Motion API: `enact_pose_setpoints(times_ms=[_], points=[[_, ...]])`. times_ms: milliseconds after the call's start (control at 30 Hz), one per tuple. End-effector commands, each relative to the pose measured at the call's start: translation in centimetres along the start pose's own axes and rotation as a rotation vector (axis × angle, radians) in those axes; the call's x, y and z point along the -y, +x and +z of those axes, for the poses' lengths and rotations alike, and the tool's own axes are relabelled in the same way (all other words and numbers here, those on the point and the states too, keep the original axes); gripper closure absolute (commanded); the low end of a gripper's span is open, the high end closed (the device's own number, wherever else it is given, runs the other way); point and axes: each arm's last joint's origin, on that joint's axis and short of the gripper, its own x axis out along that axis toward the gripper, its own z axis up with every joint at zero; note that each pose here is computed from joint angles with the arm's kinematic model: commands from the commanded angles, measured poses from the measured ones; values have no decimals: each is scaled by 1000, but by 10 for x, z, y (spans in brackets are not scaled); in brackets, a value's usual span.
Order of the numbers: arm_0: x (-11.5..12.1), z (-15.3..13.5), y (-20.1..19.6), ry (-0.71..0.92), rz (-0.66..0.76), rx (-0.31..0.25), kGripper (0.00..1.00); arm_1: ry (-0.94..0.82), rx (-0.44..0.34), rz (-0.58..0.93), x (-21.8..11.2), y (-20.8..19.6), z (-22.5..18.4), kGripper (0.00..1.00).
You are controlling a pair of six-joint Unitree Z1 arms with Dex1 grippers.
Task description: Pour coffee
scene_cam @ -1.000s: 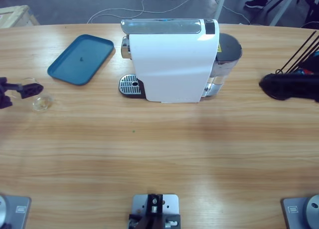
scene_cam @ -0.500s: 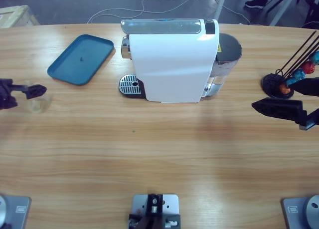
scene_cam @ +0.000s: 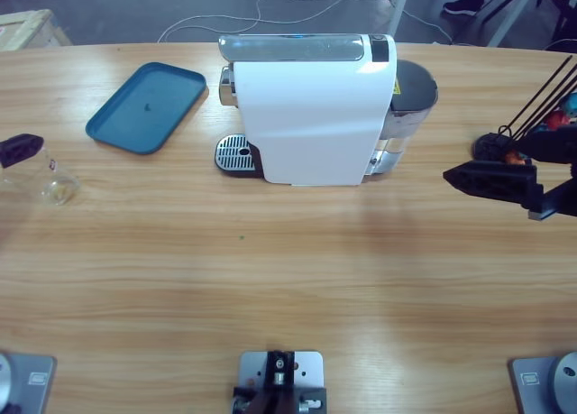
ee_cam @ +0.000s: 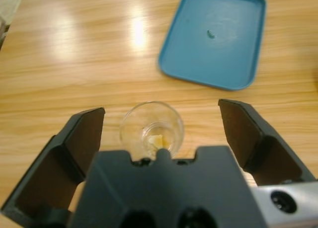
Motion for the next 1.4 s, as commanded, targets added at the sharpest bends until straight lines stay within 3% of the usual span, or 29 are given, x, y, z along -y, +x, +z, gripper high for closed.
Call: enact_pose_setpoints(times_ms=[33,333,633,667,767,933,1000,1167,1200,1233,1400], points=[[-7,-16,22,-69,88,-142,9,-8,-61,-14,-2,15,-12,0],[-2,-24,46,-90,110,-240,9,9,-67,-8,-6,25,-10,0],[1,-25,69,-81,157,-261,19,9,-86,14,-11,30,-8,0],[2,-25,71,-79,162,-262,46,8,-88,15,-11,30,-7,0],[2,-27,71,-73,162,-264,267,8,-90,17,-12,32,-6,0],[4,-32,75,-85,130,-256,296,9,-87,19,-12,30,-5,0],[5,-33,76,-82,110,-251,480,9,-86,21,-11,28,-6,0],[7,-36,74,-63,53,-248,670,10,-85,21,-11,27,-6,0],[8,-35,72,-44,22,-245,748,10,-84,21,-11,27,-6,0],[9,-33,68,-19,-27,-231,819,11,-79,22,-10,26,-6,0],[16,-15,42,207,-302,-86,833,-59,-60,-6,-4,-8,8,0]])
